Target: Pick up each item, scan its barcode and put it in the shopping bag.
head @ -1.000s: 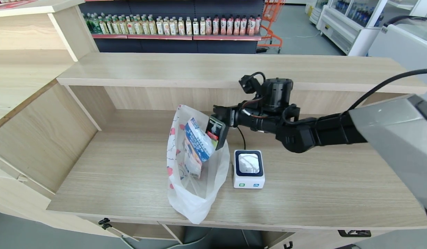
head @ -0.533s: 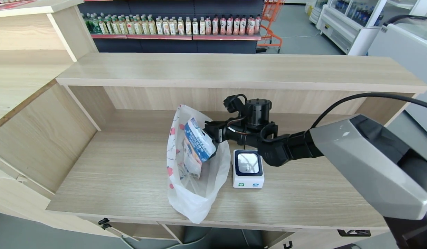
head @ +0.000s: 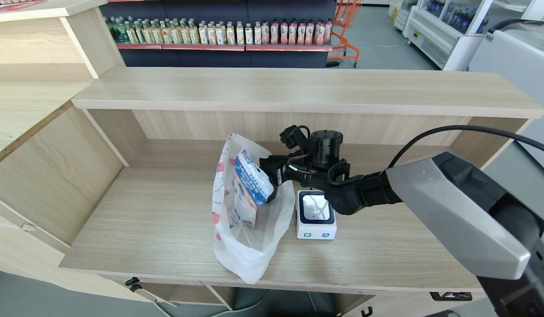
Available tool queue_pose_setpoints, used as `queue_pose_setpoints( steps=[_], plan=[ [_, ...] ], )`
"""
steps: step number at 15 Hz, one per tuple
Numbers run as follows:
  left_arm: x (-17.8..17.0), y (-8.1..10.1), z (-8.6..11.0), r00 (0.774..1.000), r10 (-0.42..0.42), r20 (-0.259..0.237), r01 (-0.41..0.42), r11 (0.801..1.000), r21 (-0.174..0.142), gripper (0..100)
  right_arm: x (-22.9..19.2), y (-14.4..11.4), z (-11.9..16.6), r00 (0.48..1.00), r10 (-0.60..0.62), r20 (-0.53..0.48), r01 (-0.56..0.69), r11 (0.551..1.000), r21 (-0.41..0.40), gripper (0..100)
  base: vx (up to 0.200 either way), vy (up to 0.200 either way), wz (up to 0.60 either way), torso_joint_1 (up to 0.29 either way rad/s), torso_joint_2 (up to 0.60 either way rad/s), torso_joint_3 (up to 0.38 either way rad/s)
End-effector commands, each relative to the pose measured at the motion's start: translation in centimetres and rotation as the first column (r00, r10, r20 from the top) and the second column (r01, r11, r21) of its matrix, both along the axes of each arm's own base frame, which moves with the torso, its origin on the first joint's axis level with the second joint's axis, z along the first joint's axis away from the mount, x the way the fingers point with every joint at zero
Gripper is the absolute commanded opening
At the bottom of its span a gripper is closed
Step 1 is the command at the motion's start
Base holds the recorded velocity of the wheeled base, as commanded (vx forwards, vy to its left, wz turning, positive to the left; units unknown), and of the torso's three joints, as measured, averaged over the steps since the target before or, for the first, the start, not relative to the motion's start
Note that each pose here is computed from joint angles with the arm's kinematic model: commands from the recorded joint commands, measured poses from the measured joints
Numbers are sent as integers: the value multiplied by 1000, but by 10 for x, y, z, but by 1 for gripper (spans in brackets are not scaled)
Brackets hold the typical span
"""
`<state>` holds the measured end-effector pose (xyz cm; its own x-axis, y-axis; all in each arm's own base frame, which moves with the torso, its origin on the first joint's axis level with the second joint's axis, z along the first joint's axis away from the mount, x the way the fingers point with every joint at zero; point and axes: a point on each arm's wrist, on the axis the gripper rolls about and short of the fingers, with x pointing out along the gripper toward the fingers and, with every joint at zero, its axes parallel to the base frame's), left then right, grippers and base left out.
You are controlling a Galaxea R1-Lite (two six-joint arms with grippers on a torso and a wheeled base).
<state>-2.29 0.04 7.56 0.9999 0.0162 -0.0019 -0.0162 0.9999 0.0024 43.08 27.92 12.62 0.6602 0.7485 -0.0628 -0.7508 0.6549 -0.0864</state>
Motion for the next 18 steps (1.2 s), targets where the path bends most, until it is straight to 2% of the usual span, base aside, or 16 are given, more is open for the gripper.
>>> queue_pose_setpoints(
  steps=[1, 4, 6, 7, 9, 10, 11, 12, 13, 14, 15, 16, 17, 18],
  plan=[
    [0, 0, 0, 1000, 1, 0, -1, 1000, 1, 100, -2, 2, 3, 1000, 6, -12, -6, 1000, 16, 100, 0, 0, 0, 0, 0, 0],
    [0, 0, 0, 1000, 1, 0, -1, 1000, 1, 100, -8, 1, 23, 1000, 11, -15, -10, 997, 71, 100, 0, 0, 0, 0, 0, 0],
    [0, 0, 0, 1000, 1, 0, -1, 1000, -1, 100, -17, -8, 57, 1000, 5, -14, -3, 989, 148, 100, 0, 0, 0, 0, 0, 0],
    [0, 0, 0, 1000, 1, 0, -1, 1000, -1, 100, -20, -21, 77, 1000, -12, -14, 15, 981, 191, 100, 0, 0, 0, 0, 0, 0],
    [0, 0, 0, 1000, 1, 0, -1, 1000, -1, 100, -24, -63, 107, 996, -88, -13, 88, 971, 221, 100, 0, 0, 0, 0, 0, 0],
    [0, 0, 0, 1000, 1, 0, -1, 1000, -1, 100, -43, -115, 138, 984, -176, -38, 180, 962, 206, 100, 0, 0, 0, 0, 0, 0],
    [0, 0, 0, 1000, 1, 0, -1, 1000, -1, 100, -67, -150, 155, 966, -249, -68, 257, 949, 184, 100, 0, 0, 0, 0, 0, 0],
    [0, 0, 0, 1000, 1, 0, -1, 1000, -1, 100, -103, -191, 170, 928, -357, -108, 370, 917, 149, 100, 0, 0, 0, 0, 0, 0],
    [0, 0, 0, 1000, 1, 0, -1, 1000, -1, 100, -148, -224, 172, 872, -464, -156, 480, 873, 87, 100, 0, 0, 0, 0, 0, 0],
    [0, 0, 0, 1000, 1, 0, -1, 1000, -1, 100, -148, -224, 172, 872, -464, -156, 480, 873, 87, 100, 0, 0, 0, 0, 0, 0],
    [0, 0, 0, 1000, 1, 0, -1, 1000, -1, 100, -241, -258, 152, 767, -600, -227, 616, 788, -3, 100, 0, 0, 0, 0, 0, 0],
    [0, 0, 0, 1000, 1, 0, -1, 1000, -1, 100, -291, -264, 133, 745, -625, -233, 639, 769, -21, 100, 0, 0, 0, 0, 0, 0],
    [0, 0, 0, 1000, 1, 0, -1, 1000, -1, 100, -323, -268, 113, 730, -646, -223, 657, 754, -32, 100, 0, 0, 0, 0, 0, 0],
    [0, 0, 0, 1000, 1, 0, -1, 1000, -1, 100, -355, -273, 84, 687, -697, -207, 705, 708, -46, 100, 0, 0, 0, 0, 0, 0]
  ],
)
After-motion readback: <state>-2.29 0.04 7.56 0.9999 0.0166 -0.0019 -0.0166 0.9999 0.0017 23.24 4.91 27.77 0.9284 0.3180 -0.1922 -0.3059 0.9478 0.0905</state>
